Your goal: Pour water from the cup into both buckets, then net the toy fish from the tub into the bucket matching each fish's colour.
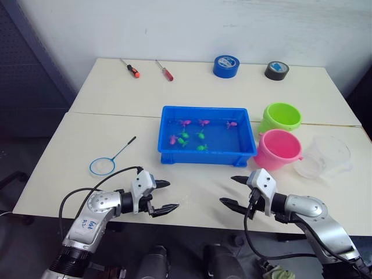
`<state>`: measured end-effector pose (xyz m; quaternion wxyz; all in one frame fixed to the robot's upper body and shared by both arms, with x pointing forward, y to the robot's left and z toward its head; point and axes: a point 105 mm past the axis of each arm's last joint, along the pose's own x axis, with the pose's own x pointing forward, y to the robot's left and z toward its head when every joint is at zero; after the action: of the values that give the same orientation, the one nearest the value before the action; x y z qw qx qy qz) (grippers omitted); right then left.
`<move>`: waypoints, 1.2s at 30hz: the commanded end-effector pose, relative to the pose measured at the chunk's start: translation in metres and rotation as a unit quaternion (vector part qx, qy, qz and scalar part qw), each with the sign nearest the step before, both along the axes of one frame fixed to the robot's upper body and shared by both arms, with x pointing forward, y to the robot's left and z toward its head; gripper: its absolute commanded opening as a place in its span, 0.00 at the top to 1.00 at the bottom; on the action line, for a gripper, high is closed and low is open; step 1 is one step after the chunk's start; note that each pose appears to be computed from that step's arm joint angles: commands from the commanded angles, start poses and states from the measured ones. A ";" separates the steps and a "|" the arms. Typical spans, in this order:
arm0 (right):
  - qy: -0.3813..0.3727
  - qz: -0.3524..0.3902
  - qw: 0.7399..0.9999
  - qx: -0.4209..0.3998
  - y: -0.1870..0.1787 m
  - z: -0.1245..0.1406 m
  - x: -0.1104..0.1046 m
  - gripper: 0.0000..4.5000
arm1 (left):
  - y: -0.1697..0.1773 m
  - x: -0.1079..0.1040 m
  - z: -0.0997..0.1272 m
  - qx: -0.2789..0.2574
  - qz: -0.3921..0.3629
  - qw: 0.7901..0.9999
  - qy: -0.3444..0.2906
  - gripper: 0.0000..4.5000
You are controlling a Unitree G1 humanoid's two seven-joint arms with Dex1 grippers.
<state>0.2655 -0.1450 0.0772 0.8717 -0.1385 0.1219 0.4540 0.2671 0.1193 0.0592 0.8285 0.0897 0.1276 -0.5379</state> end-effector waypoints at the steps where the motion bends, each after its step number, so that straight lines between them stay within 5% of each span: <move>1: -0.026 -0.001 1.000 -0.003 -0.004 0.010 0.002 0.00 | -0.002 -0.001 0.003 -0.004 -0.008 1.000 -0.007 0.01; 8: -0.049 -0.053 0.997 0.017 -0.011 0.020 0.004 0.00 | -0.016 -0.008 0.024 -0.055 -0.041 0.997 0.026 0.01; 17: -0.054 -0.273 0.952 0.125 -0.076 0.055 -0.028 0.00 | -0.038 -0.021 0.101 -0.115 -0.190 0.975 0.031 0.01; 26: -0.093 -0.603 0.783 0.122 -0.202 0.054 -0.060 0.00 | -0.048 -0.002 0.157 -0.133 -0.244 0.960 -0.028 0.01; 36: -0.103 -0.676 0.723 0.099 -0.251 0.045 -0.020 0.00 | -0.053 -0.002 0.157 -0.130 -0.219 0.966 -0.046 0.01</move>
<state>0.2463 -0.3876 0.1151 0.9665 0.0436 0.0581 -0.2461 0.2699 0.0665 0.2075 0.6990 0.0205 0.0177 -0.7146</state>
